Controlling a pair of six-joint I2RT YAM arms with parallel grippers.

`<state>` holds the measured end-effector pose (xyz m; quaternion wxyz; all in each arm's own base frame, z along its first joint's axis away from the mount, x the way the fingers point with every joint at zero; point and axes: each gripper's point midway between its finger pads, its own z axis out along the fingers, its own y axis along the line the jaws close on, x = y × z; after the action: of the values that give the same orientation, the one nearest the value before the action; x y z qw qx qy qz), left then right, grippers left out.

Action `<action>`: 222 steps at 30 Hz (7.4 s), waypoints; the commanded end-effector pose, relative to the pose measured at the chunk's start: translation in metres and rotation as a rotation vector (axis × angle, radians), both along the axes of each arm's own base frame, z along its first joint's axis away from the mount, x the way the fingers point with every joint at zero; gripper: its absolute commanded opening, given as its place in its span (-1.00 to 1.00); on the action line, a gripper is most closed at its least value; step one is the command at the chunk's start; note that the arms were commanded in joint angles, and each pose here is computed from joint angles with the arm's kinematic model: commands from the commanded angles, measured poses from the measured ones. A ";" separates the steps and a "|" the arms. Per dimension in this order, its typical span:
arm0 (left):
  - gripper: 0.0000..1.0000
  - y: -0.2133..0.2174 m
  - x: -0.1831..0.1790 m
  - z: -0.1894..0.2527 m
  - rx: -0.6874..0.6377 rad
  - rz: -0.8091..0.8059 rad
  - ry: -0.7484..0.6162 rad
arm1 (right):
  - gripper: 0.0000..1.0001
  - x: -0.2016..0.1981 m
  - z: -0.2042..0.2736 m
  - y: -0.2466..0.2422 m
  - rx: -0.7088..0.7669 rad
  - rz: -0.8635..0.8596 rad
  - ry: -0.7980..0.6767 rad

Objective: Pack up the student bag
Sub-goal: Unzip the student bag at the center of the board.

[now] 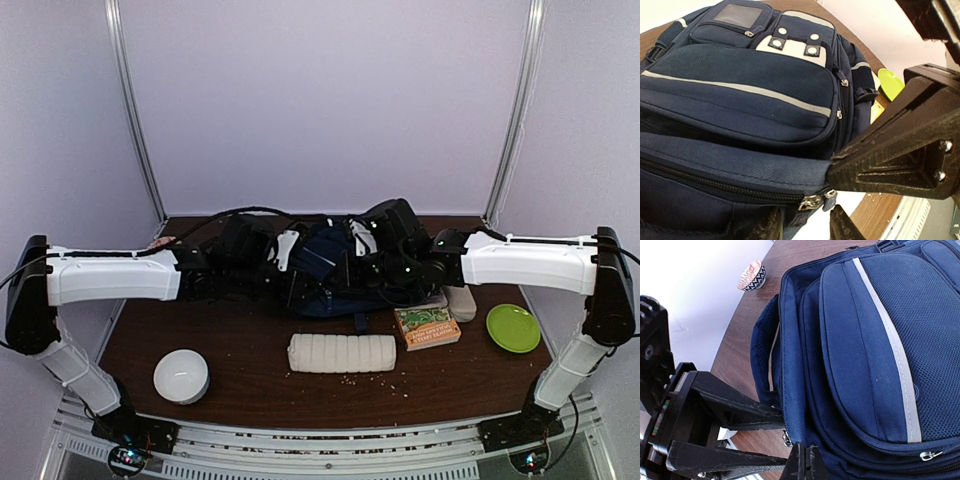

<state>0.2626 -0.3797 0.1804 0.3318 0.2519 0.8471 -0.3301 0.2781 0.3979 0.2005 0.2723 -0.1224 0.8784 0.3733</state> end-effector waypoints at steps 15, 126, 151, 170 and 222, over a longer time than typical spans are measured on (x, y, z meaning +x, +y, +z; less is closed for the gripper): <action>-0.29 -0.012 -0.006 -0.001 -0.113 -0.087 0.053 | -1.00 -0.003 0.065 0.014 0.164 0.041 -0.094; -1.00 0.117 0.005 -0.076 0.373 0.141 0.084 | -1.00 -0.055 -0.061 -0.070 -0.397 0.301 -0.159; -1.00 0.087 -0.011 -0.028 0.070 0.034 -0.008 | -0.26 -0.023 0.014 0.053 -0.005 0.293 -0.160; -1.00 0.079 -0.019 -0.014 0.029 0.008 -0.033 | -0.30 -0.033 -0.040 0.062 -0.191 0.311 -0.118; -1.00 0.099 -0.027 -0.071 0.360 -0.043 0.151 | -1.00 -0.038 -0.005 -0.064 -0.333 0.113 -0.318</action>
<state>0.2323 -0.3092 0.1323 0.2386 0.3111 0.8794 -0.2699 0.2273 0.3422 0.1876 0.3424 -0.2764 0.8655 0.2392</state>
